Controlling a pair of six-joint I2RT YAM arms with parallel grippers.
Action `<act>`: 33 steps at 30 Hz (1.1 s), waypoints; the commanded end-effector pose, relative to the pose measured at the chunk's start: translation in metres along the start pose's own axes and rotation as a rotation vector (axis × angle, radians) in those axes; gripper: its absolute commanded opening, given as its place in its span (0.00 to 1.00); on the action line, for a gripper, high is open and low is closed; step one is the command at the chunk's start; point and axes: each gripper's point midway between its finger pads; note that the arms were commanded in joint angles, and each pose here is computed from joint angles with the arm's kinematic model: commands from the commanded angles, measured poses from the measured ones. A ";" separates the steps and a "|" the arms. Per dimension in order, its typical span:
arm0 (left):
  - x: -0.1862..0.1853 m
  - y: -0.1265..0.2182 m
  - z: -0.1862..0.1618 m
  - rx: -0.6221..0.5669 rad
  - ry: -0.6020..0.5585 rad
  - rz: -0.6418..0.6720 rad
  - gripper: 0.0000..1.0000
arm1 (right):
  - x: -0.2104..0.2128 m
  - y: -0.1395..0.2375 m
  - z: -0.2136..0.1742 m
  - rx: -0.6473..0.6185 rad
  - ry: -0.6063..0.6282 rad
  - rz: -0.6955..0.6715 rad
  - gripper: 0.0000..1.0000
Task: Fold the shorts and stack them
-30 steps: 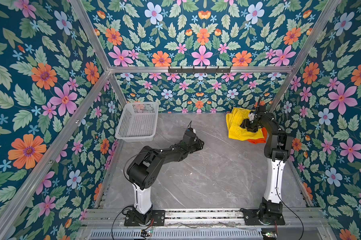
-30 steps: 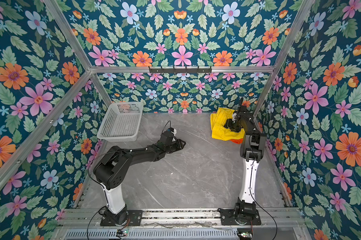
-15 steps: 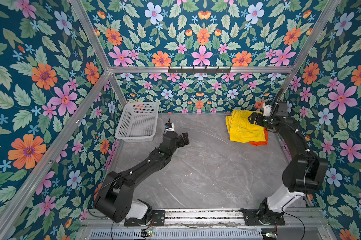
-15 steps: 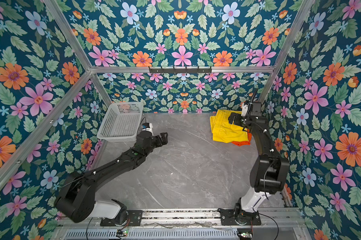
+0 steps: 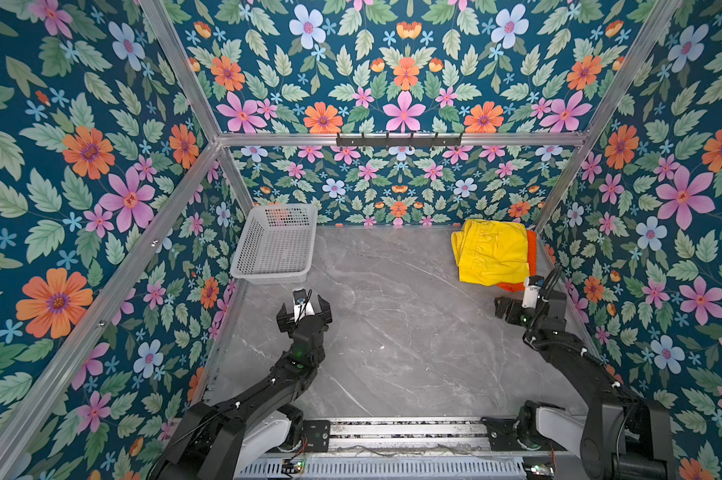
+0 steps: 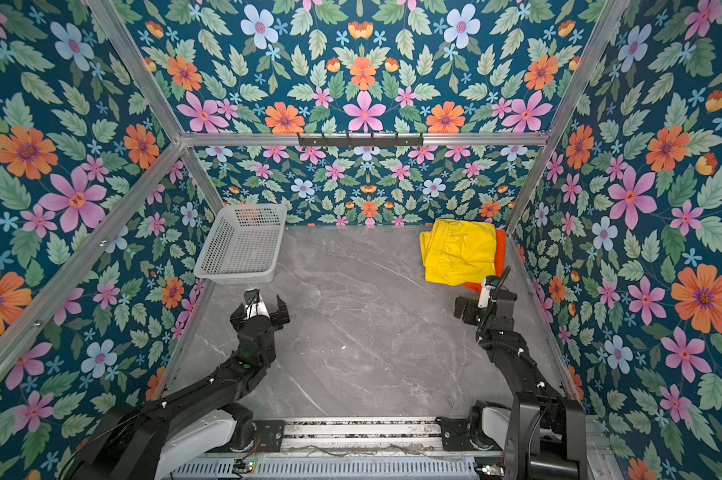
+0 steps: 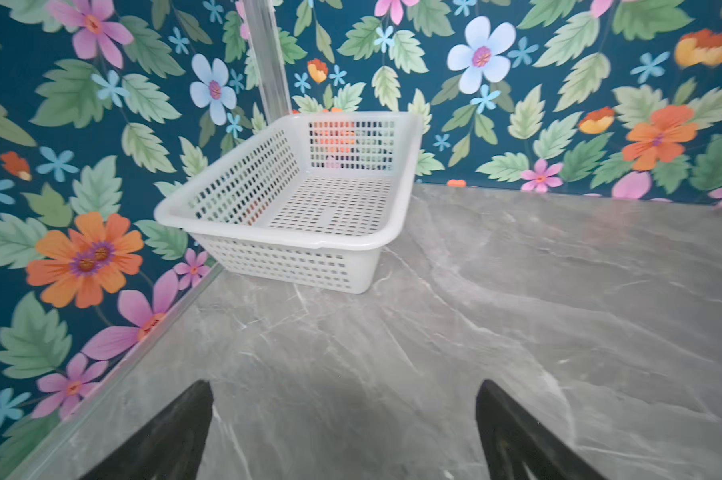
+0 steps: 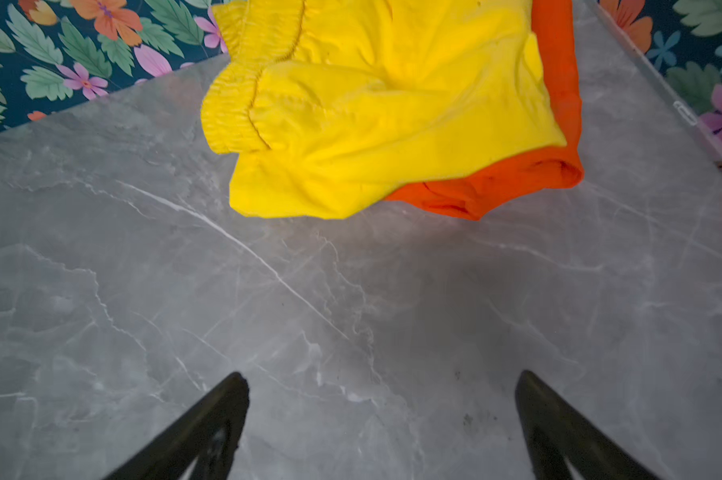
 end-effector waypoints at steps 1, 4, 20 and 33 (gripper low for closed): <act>0.011 -0.010 0.011 -0.085 0.036 0.018 1.00 | -0.002 0.001 0.040 -0.232 0.060 -0.016 0.99; 0.014 -0.019 0.002 -0.086 0.063 -0.013 1.00 | -0.002 -0.003 0.041 -0.296 0.076 -0.019 0.99; 0.021 -0.087 -0.023 0.053 0.067 -0.134 1.00 | 0.013 -0.034 0.028 -0.263 0.136 0.009 0.99; 0.021 -0.086 -0.023 0.044 0.063 -0.135 1.00 | 0.013 -0.034 0.029 -0.262 0.135 0.010 0.99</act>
Point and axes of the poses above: each gripper's point midway between its finger pads, its own y axis back along the fingers, its own x axis along the line the jaws close on, z = x × y, and after that the axes turned 15 degrees about y, right-handed
